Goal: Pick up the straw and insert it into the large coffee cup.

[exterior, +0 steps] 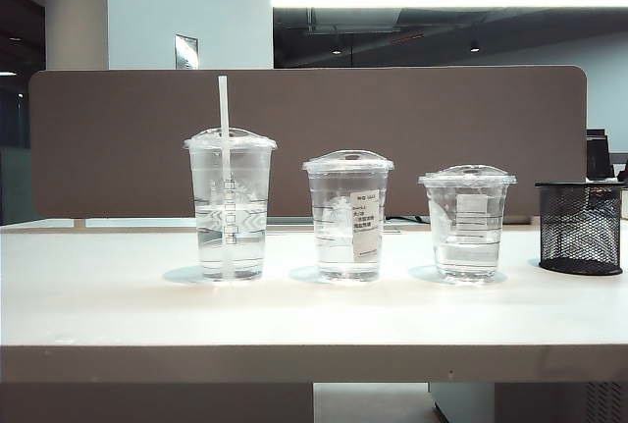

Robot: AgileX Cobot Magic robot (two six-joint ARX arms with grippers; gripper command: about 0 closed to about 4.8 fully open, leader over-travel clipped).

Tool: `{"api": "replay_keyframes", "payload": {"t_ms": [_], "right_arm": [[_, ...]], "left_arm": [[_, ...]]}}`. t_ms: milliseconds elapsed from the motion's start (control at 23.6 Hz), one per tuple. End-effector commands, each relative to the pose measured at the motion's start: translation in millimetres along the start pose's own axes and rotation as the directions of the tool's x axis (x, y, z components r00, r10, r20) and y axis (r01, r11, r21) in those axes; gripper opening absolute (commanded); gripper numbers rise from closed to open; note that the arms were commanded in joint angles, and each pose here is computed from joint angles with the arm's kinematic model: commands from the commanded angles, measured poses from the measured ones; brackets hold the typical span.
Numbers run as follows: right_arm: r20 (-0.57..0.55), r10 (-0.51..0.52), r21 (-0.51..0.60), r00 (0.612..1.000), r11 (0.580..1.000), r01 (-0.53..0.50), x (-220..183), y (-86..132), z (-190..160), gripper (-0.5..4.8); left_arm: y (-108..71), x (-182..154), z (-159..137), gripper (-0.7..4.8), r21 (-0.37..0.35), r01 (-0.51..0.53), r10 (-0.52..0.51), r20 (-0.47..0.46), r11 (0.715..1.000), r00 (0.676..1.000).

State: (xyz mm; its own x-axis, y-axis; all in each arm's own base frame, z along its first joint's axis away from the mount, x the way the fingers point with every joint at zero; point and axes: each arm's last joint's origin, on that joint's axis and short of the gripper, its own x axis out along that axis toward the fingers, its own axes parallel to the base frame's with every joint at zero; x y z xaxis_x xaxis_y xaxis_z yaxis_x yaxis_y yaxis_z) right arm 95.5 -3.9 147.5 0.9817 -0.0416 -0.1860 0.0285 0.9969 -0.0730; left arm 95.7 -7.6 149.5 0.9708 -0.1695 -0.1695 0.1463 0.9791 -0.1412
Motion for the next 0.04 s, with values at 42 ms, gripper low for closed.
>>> {"api": "replay_keyframes", "payload": {"t_ms": [42], "right_arm": [[0.005, -0.001, 0.002, 1.000, 1.000, 0.001, 0.7, 0.2, -1.1, -0.04]], "left_arm": [[0.1, 0.0, 0.2, -0.03, 0.006, 0.002, -0.002, 0.004, 1.000, 1.000]]}}
